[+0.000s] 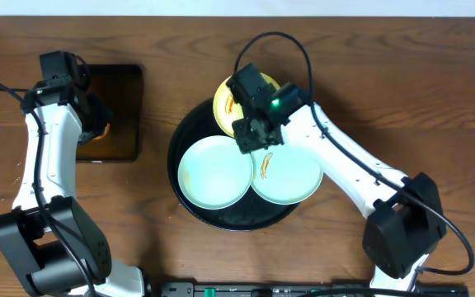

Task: Clean dirty plates on tray and stack at the side
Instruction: 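Grasp the rim of the left light-blue plate with the right gripper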

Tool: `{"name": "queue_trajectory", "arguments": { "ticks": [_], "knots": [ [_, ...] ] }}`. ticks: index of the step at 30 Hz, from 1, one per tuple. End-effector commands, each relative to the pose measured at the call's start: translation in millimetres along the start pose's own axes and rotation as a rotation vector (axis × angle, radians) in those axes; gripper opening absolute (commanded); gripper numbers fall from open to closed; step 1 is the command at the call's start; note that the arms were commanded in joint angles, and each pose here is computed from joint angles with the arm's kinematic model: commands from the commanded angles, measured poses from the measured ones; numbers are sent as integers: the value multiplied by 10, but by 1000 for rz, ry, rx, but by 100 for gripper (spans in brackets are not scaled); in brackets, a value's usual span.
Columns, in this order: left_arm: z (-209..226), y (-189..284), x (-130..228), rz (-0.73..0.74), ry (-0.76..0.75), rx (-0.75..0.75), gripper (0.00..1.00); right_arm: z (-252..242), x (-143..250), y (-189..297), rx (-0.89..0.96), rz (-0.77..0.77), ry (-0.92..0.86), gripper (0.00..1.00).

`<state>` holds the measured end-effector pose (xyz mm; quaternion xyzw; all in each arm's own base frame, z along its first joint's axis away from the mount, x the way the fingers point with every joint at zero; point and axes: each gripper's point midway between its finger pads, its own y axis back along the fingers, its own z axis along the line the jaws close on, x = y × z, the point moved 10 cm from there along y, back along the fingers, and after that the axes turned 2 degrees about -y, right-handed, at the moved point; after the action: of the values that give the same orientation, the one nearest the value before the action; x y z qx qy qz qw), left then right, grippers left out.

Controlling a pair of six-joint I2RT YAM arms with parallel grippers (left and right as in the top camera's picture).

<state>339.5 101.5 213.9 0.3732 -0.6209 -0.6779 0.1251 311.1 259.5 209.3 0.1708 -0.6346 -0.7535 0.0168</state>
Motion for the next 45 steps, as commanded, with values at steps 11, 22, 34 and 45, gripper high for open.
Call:
{"name": "queue_trajectory", "arguments": {
  "ticks": [11,22,34,45],
  "knots": [
    [35,-77,36,25,-14,-19,8,245,300,-543,196,86,-124,51],
    [36,-79,38,25,-14,-19,8,308,410,-662,277,95,-126,47],
    [35,-79,38,25,-14,-19,8,337,446,-801,250,143,-135,35],
    [35,-79,38,25,-14,-19,8,300,518,-878,259,162,-134,34]
  ]
}}
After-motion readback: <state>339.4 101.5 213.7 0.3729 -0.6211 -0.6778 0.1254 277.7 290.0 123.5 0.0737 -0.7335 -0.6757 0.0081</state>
